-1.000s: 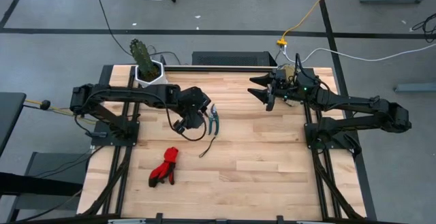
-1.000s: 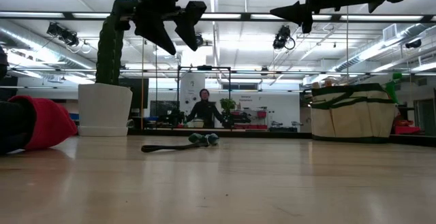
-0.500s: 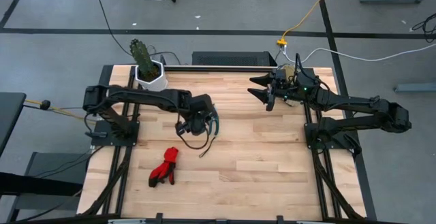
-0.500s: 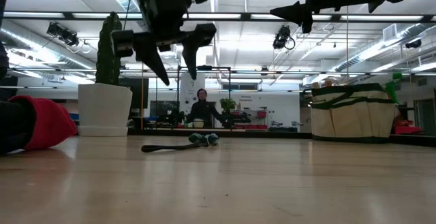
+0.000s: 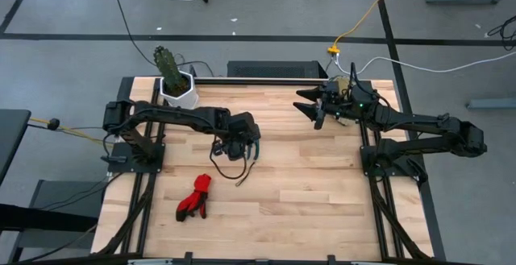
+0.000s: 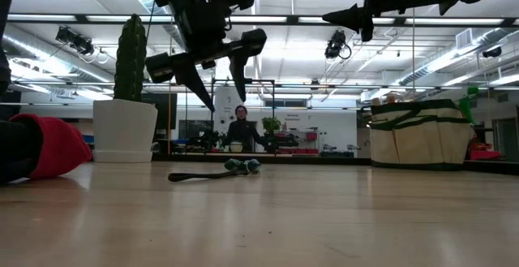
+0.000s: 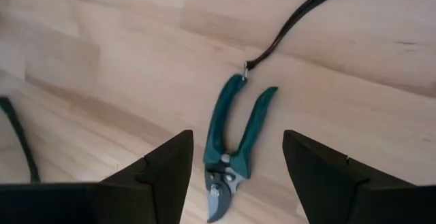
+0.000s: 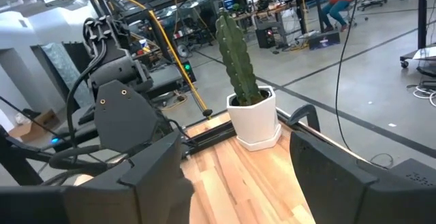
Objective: Pick & Place Garden tools in Gardening bag
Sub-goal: Put the green shear scissors into the white gardening bag
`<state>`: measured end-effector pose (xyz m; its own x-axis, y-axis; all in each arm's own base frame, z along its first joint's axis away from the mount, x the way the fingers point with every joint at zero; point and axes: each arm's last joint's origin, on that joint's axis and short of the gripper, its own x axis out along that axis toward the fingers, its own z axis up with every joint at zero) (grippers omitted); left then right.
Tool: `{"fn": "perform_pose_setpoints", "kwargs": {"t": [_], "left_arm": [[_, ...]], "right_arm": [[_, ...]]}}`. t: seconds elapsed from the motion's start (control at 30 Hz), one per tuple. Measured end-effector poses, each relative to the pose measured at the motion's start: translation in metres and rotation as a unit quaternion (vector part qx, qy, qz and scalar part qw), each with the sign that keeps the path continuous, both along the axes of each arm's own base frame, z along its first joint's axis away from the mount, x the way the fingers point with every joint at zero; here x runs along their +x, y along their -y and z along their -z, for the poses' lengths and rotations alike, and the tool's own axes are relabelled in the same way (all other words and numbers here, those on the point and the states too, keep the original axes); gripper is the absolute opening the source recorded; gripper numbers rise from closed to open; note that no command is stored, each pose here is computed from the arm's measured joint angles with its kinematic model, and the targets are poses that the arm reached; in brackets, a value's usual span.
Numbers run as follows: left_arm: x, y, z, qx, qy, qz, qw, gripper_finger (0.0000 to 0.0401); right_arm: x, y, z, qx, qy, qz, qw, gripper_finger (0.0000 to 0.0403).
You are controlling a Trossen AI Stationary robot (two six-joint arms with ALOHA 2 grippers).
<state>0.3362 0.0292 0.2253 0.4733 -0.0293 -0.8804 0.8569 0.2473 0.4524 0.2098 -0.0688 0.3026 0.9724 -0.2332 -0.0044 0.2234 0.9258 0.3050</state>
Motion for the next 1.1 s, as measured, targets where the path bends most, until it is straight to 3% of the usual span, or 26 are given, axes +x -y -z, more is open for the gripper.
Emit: {"fn": "perform_pose_setpoints", "kwargs": {"t": [0.2,0.4,1.1], "left_arm": [[0.003,-0.005,0.009,-0.017,-0.005,0.034,0.999,0.0234],[0.009,-0.009,0.02,-0.003,-0.007,0.057,0.998,0.0234],[0.021,-0.011,0.062,0.004,-0.063,0.051,0.997,0.0234]], "right_arm": [[0.0,0.0,0.0,0.0,0.0,0.0,1.0,0.0276],[0.0,0.0,0.001,0.002,-0.006,0.0,1.0,0.0276],[0.0,-0.001,0.005,0.006,-0.022,-0.002,1.0,0.0276]]}}
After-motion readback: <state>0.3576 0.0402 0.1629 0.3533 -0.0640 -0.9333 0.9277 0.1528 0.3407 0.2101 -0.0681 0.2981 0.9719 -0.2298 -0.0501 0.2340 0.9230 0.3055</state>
